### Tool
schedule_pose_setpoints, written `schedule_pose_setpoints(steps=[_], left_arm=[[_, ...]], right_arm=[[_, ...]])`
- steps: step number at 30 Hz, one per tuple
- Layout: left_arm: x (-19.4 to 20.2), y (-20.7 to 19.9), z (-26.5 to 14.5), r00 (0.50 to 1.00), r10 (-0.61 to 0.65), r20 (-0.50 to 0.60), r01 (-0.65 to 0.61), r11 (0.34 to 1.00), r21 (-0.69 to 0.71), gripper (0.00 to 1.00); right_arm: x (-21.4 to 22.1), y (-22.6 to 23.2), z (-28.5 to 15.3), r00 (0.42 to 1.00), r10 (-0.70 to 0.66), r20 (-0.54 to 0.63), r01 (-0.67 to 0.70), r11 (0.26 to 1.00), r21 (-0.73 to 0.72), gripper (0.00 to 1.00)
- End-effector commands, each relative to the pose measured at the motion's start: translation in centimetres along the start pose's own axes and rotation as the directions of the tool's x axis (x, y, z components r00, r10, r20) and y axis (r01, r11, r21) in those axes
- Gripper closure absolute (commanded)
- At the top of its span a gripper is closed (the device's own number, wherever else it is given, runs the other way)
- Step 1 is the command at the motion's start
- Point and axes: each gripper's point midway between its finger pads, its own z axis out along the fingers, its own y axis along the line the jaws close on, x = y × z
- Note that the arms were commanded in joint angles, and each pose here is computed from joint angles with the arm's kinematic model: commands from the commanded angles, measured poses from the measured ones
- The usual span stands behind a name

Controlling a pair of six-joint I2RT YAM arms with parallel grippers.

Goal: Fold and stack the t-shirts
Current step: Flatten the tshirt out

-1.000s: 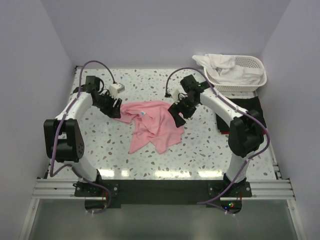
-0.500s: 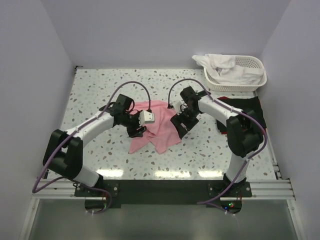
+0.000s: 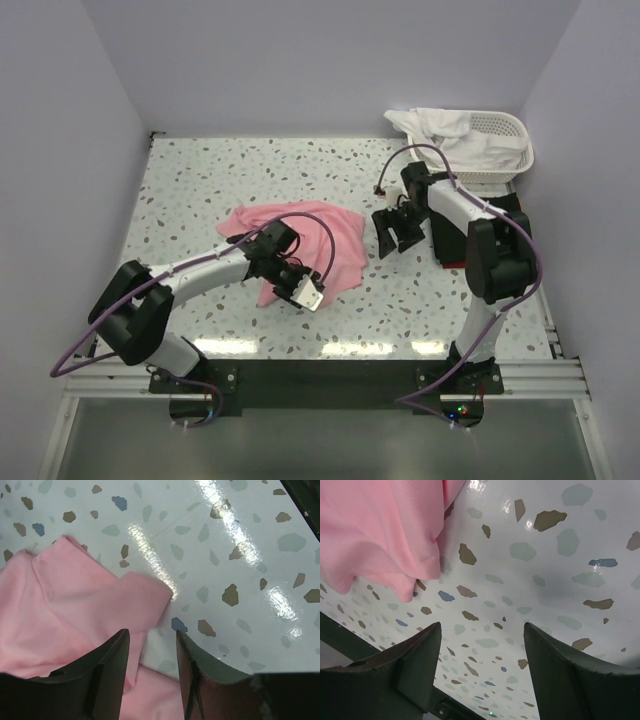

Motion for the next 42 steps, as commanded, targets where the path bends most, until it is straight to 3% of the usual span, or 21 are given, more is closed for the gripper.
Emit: schedule_pose_setpoints(steps=[1,17,23,27,30,33,34,37,40,42], left_arm=[[-1.1,-1.2,0.8,0.988,0.141,0.064,-0.146,0.986,0.081,0.53],[0.3,0.3,4.6,0.991,0.125,0.039,-0.128,0.987,0.093,0.54],[1.2,1.0,5.7,0.997,0.077,0.020,-0.079,0.992,0.098,0.71],[0.4,3.1,5.9,1.000,0.005,0.031,-0.007,0.998,0.068,0.98],[-1.3,6.2,4.7,0.997,-0.052,0.053,0.053,0.998,-0.014,1.00],[-4.8,11.5,0.9,0.982,-0.126,0.139,0.145,0.980,-0.133,1.00],[-7.3,14.6,-1.4,0.967,-0.162,0.198,0.201,0.960,-0.195,1.00],[-9.7,21.4,-8.0,0.903,-0.255,0.346,0.371,0.867,-0.331,1.00],[-7.2,27.9,-16.8,0.839,-0.312,0.446,0.526,0.676,-0.516,1.00],[-5.5,30.9,-22.2,0.824,-0.294,0.485,0.564,0.519,-0.642,1.00]], right_arm=[[-0.4,1.0,-1.2,1.000,-0.011,0.028,0.011,1.000,-0.004,0.30],[1.4,0.1,-2.1,0.999,-0.002,0.032,0.000,0.999,0.040,0.30],[1.7,-0.4,-2.8,0.999,-0.015,0.033,0.013,0.998,0.059,0.30],[1.7,-0.4,-3.0,0.999,-0.020,0.040,0.017,0.998,0.062,0.29],[1.3,-0.5,-3.2,0.999,-0.025,0.046,0.022,0.998,0.059,0.29],[0.5,-0.4,-3.7,0.997,-0.031,0.072,0.027,0.998,0.057,0.28],[0.2,-0.4,-3.9,0.996,-0.031,0.085,0.027,0.998,0.057,0.28],[-1.0,0.0,-4.5,0.989,-0.040,0.140,0.033,0.998,0.046,0.27],[-2.1,0.6,-4.8,0.982,-0.036,0.188,0.034,0.999,0.017,0.26],[-2.7,1.0,-4.8,0.977,-0.027,0.212,0.029,1.000,-0.005,0.25]])
